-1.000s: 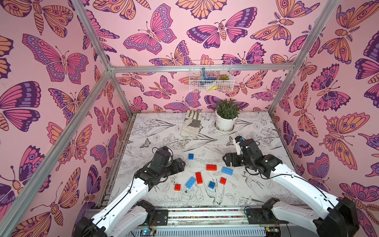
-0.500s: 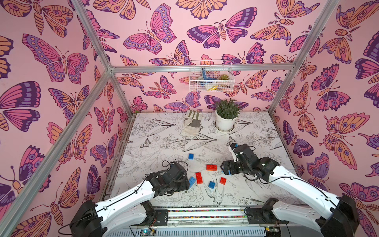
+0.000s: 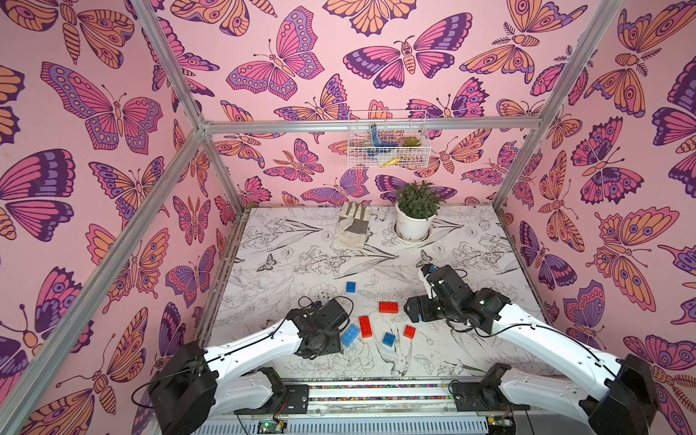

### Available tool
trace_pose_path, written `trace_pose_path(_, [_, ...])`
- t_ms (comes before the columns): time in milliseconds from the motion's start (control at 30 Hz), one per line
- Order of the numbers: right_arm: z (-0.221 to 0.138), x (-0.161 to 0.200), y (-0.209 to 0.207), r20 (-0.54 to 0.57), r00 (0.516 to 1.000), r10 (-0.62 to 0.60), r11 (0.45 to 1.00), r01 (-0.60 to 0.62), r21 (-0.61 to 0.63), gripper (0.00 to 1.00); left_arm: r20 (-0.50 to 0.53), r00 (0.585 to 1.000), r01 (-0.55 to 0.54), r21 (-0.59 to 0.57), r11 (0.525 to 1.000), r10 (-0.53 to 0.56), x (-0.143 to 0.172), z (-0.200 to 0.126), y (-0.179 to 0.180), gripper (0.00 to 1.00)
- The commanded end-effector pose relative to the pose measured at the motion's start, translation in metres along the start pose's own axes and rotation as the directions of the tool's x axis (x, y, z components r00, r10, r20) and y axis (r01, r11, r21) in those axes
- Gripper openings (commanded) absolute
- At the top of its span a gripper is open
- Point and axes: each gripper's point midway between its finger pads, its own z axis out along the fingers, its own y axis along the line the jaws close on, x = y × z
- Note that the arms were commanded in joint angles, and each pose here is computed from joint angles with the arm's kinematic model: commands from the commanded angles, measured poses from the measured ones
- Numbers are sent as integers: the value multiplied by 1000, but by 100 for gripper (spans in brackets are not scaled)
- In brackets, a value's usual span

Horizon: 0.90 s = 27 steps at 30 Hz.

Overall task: Assemble a heart with lego
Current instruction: Pick up the lego brick from the center of the board, then place the lego brick at the center of the board.

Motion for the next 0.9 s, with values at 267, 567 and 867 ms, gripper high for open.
trace_pose_path(267, [7,6,-6,-27,999,-42,999,43,34,99,-16,995,-101,-108,989,100,-8,11,3,45])
trace_pose_path(567, [5,-4,-22,12,1000,-28,993,27,115,99,76,961,-262,-42,964,265,-42,-16,-31,30])
trace_pose_path(867, [16,-10,-37,-16,999,42,993,-40,108,100,141,887,-448,28,893,440,-113,-25,-117,27])
